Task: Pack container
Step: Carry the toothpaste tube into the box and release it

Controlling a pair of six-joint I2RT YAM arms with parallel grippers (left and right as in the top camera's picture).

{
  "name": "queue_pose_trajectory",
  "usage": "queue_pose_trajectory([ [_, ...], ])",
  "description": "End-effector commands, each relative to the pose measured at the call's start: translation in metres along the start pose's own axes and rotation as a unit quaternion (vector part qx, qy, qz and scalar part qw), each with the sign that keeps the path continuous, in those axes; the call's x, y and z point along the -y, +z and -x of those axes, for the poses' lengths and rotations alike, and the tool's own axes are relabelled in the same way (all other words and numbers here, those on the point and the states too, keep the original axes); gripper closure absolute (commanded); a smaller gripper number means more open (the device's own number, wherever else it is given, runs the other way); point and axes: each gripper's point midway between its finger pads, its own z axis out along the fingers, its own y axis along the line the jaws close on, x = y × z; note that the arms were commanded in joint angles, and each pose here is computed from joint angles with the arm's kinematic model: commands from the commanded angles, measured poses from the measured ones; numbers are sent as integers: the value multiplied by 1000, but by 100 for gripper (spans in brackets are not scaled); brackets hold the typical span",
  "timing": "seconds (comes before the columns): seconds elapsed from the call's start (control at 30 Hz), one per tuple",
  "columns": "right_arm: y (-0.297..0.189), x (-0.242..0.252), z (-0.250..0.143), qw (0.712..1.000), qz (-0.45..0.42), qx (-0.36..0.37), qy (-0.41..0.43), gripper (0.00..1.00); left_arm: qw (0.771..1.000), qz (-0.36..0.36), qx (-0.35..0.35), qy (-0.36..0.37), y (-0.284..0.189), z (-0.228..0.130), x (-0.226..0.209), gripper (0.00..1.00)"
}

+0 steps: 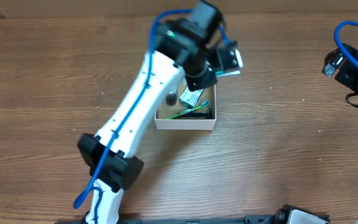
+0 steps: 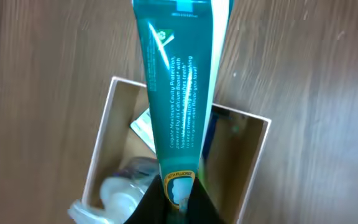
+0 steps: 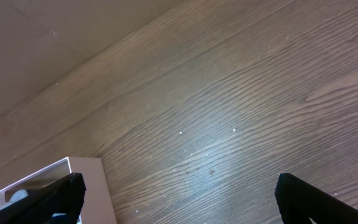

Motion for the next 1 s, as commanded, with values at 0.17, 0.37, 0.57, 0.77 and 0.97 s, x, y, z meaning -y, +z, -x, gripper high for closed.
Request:
queue_pose_trajectory([
  [0.17,-4,-2,6,1000,5,11,-1,0,993,-12,-117,7,50,-72,-6,91],
  [0.37,-4,-2,6,1000,5,11,-1,0,993,-47,-107,-12,70,-75,9,44],
  [0.57,-4,-2,6,1000,5,11,-1,0,991,-37,-103,-81,53,-67,11,13],
  [0.77,-4,-2,6,1000,5,11,-1,0,980,60,48,-183,-66,-10,-10,0],
  [0.97,-4,-2,6,1000,5,11,-1,0,976,78,80,-187,-127,-19,12,0],
])
